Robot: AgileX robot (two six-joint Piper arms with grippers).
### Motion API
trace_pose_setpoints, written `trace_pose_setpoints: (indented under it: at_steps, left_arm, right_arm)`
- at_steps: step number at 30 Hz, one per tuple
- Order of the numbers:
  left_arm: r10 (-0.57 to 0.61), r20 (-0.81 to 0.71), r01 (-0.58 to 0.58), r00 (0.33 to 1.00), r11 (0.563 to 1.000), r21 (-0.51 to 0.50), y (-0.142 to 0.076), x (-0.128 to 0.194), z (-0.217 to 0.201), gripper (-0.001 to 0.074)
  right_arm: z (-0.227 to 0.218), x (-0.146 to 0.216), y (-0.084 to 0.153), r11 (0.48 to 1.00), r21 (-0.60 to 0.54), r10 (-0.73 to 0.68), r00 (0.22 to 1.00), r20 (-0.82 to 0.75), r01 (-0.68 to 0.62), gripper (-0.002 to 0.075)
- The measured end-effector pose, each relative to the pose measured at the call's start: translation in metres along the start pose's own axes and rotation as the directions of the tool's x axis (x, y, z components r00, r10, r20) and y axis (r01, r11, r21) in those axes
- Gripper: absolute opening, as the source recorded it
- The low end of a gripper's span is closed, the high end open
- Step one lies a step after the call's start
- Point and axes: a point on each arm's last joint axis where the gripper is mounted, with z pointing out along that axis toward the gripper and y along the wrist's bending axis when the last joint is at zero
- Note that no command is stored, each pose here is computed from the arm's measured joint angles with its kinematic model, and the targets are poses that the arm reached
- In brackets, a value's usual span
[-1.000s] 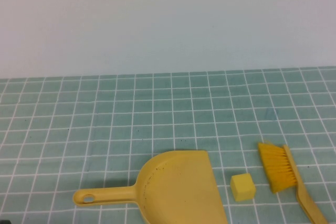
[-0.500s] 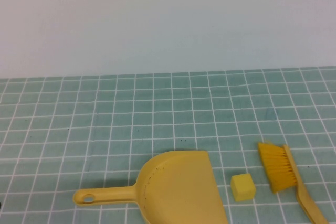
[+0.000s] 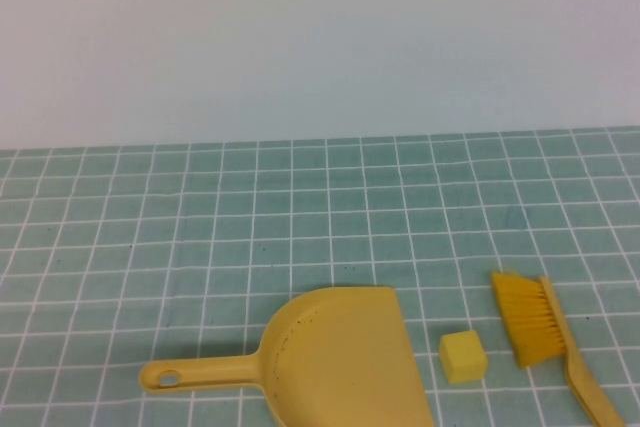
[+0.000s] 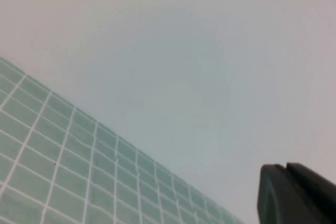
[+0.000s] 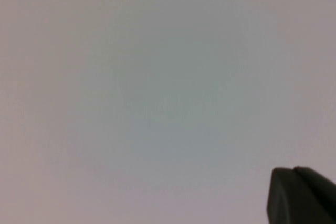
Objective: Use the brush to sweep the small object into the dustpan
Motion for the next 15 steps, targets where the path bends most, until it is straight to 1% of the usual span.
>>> trace_pose_setpoints:
  at_steps: [2,3,5,7,9,11,13,15]
  left_arm:
    - [-0.025,0.048,0.025,0.999,1.000,0.007,-0.001,-0.004,0.000,-0.0002]
    - [-0.038,0.099,0.036,0.994,0.999,0.016,-0.001,-0.009,0.000,-0.0002]
    - [-0.120,0.186,0.115,0.975,0.993,0.040,-0.002,-0.017,-0.002,-0.0002]
    - [-0.199,0.238,0.188,0.951,0.980,0.068,-0.002,-0.022,-0.003,-0.0002]
    - [-0.221,0.246,0.208,0.944,0.975,0.079,-0.002,-0.023,-0.003,-0.0002]
    - [-0.192,0.222,0.177,0.956,0.981,0.086,-0.008,-0.025,-0.003,-0.0002]
    - [-0.103,0.195,0.082,0.975,0.990,0.112,-0.024,-0.032,-0.005,-0.0002]
    - [-0.001,0.170,-0.021,0.985,0.992,0.127,-0.038,-0.039,-0.008,-0.0002]
  right_arm:
    - [-0.001,-0.009,-0.004,0.996,0.031,0.085,0.991,0.103,-0.088,-0.0001]
    - [-0.001,-0.012,-0.006,0.990,0.048,0.127,0.982,0.138,-0.134,-0.0001]
    - [0.000,-0.020,-0.008,0.978,0.063,0.187,0.967,0.176,-0.200,-0.0001]
    - [0.004,-0.035,-0.007,0.973,0.051,0.210,0.953,0.218,-0.226,-0.0001]
    - [0.008,-0.053,-0.003,0.977,0.022,0.200,0.946,0.255,-0.213,-0.0001]
    - [0.010,-0.072,0.002,0.985,-0.011,0.168,0.942,0.292,-0.173,-0.0001]
    - [0.012,-0.090,0.008,0.993,-0.042,0.117,0.946,0.302,-0.109,-0.0001]
    - [0.015,-0.108,0.015,0.998,-0.065,0.041,0.962,0.270,-0.024,-0.0001]
